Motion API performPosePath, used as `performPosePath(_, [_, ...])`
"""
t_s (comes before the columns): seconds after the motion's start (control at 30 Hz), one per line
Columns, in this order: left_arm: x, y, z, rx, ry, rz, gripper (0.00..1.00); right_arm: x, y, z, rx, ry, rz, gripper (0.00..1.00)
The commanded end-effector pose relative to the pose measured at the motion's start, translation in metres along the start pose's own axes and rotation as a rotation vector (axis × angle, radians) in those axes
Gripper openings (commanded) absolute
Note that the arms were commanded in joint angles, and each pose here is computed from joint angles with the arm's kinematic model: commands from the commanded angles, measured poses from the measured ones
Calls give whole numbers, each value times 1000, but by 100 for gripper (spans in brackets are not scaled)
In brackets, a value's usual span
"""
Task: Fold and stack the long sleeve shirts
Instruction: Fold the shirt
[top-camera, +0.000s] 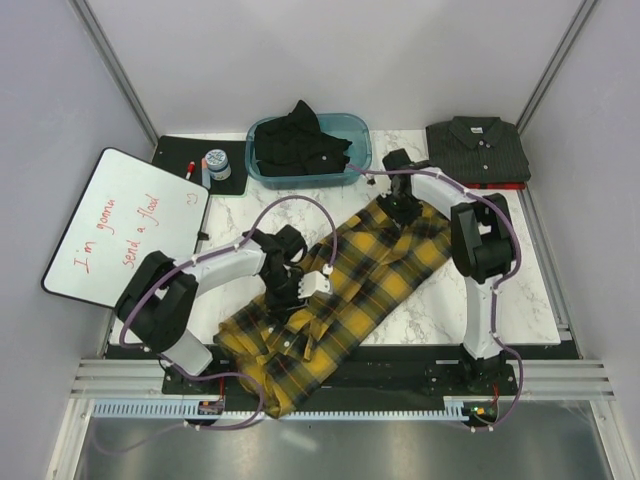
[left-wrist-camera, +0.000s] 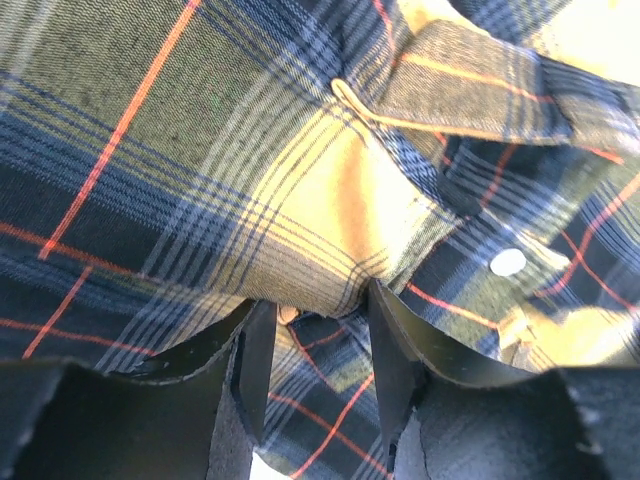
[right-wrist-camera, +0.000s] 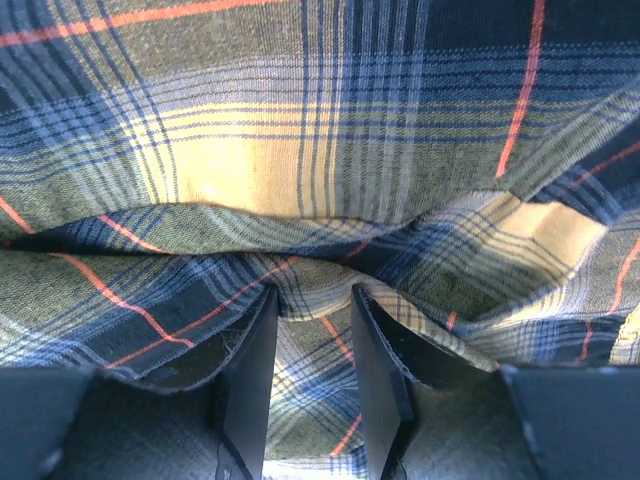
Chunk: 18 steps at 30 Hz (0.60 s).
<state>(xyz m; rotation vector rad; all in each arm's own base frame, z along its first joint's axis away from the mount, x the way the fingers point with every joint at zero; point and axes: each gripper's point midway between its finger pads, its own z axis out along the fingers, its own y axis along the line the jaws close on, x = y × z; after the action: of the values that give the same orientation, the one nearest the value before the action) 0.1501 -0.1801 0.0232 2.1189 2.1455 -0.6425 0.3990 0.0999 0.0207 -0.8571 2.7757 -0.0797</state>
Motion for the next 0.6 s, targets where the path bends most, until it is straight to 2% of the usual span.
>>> performPosePath(0.0, [-17, 3, -19, 43, -89, -114, 49, -58, -2, 28, 56, -79, -102, 42])
performPosePath(0.17, [-19, 7, -14, 71, -96, -146, 49, -97, 8, 44, 68, -116, -211, 42])
performPosePath(0.33, [-28, 10, 0, 124, -82, -181, 47, -110, 4, 49, 89, -130, -247, 42])
performPosePath(0.57, [-68, -11, 29, 222, -58, -168, 43, -120, -23, 22, 138, -189, -239, 44])
